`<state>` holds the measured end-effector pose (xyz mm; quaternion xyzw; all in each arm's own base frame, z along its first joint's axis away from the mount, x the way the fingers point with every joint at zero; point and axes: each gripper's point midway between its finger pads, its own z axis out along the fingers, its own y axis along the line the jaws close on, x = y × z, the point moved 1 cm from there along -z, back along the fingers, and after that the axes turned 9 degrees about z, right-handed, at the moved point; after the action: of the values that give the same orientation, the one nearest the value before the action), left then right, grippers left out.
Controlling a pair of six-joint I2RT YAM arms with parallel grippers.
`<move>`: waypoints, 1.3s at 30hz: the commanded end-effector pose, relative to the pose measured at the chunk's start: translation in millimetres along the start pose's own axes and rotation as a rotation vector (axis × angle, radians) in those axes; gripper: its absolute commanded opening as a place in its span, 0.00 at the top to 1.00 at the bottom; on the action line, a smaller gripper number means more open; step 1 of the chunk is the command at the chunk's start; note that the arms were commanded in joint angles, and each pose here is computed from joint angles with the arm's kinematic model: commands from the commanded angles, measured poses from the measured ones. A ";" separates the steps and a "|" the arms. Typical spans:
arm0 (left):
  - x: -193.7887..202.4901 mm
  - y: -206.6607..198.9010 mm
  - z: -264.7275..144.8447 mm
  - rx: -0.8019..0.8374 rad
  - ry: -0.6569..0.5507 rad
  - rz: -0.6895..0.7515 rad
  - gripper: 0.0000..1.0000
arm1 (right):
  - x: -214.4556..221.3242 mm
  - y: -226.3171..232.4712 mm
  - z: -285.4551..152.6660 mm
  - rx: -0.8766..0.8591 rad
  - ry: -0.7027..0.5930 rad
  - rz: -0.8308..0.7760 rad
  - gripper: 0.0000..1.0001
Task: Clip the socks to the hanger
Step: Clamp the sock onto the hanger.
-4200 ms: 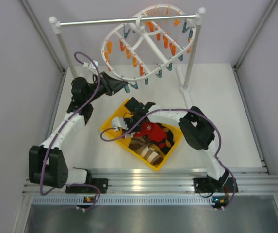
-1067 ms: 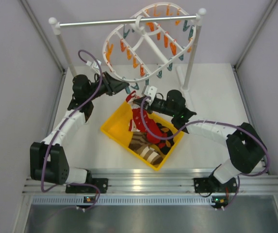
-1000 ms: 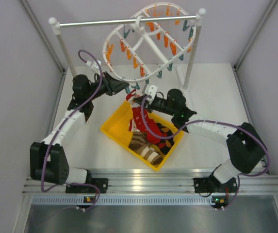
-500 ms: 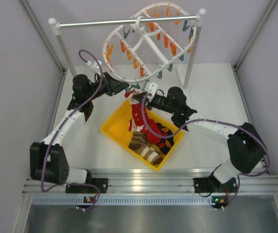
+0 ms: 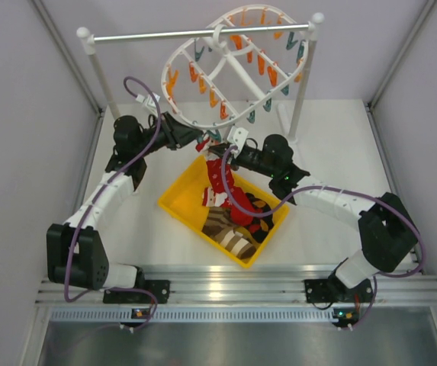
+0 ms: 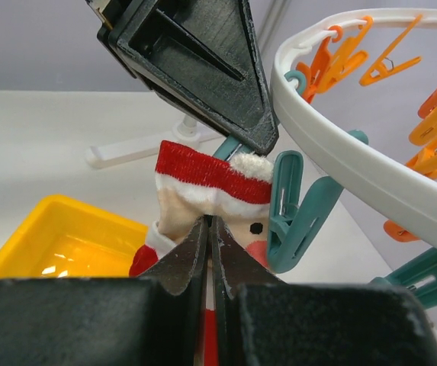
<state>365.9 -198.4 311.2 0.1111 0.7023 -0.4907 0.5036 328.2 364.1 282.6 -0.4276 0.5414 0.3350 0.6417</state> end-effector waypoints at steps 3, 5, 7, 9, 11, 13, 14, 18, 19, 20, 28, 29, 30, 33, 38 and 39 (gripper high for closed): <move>-12.5 -8.3 -1.3 0.011 -0.014 -0.022 0.68 | -27.6 -4.6 0.8 0.005 -0.062 -0.040 1.00; -15.7 -9.0 -2.7 0.010 -0.023 -0.020 0.63 | -26.5 -4.4 1.0 0.003 -0.060 -0.042 1.00; -18.4 -11.3 -3.6 0.015 -0.030 -0.013 0.61 | -25.7 -4.8 1.6 0.004 -0.058 -0.042 1.00; -20.5 -12.8 -5.3 0.014 -0.037 -0.014 0.57 | -25.9 -5.6 2.4 0.007 -0.058 -0.040 1.00; -23.5 -15.9 -7.6 0.018 -0.045 -0.008 0.52 | -26.6 -5.8 2.9 0.007 -0.059 -0.036 1.00; -24.5 -16.2 -10.0 0.015 -0.052 -0.003 0.46 | -26.1 -5.9 3.6 0.007 -0.058 -0.031 1.00; -25.3 -17.9 -11.8 0.017 -0.056 0.001 0.45 | -26.5 -6.0 3.7 0.007 -0.058 -0.031 1.00; -27.6 -21.0 -16.9 0.017 -0.067 0.009 0.41 | -25.2 -6.7 4.6 0.009 -0.054 -0.029 1.00; -29.0 -20.7 -18.4 0.014 -0.073 0.010 0.41 | -24.4 -7.3 4.2 0.011 -0.053 -0.030 1.00; -29.3 -21.9 -19.8 0.015 -0.074 0.011 0.40 | -26.6 -7.2 4.4 0.012 -0.058 -0.033 1.00; -32.0 -16.9 -36.0 -0.029 -0.084 0.000 0.14 | -31.4 -9.2 5.1 0.021 -0.060 -0.016 1.00; -33.5 -19.9 -40.4 -0.030 -0.093 0.004 0.13 | -31.0 -10.7 5.2 0.028 -0.057 -0.007 1.00; -33.5 -19.6 -44.0 -0.038 -0.098 0.006 0.12 | -33.5 -10.7 5.8 0.029 -0.061 0.002 1.00; -26.4 -14.8 -57.6 -0.072 -0.103 -0.006 0.07 | -36.7 -7.1 10.1 0.028 -0.064 0.068 1.00; -16.0 -17.0 -79.7 -0.117 -0.097 0.049 0.07 | -45.8 8.2 25.3 0.002 -0.081 0.116 1.00; -13.8 -17.8 -81.8 -0.123 -0.092 0.059 0.07 | -47.5 16.9 31.8 -0.018 -0.085 0.119 1.00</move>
<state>325.1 -140.7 331.9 0.0557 0.7051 -0.4566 0.5398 329.8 377.5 304.0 -0.3942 0.5539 0.3611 0.6383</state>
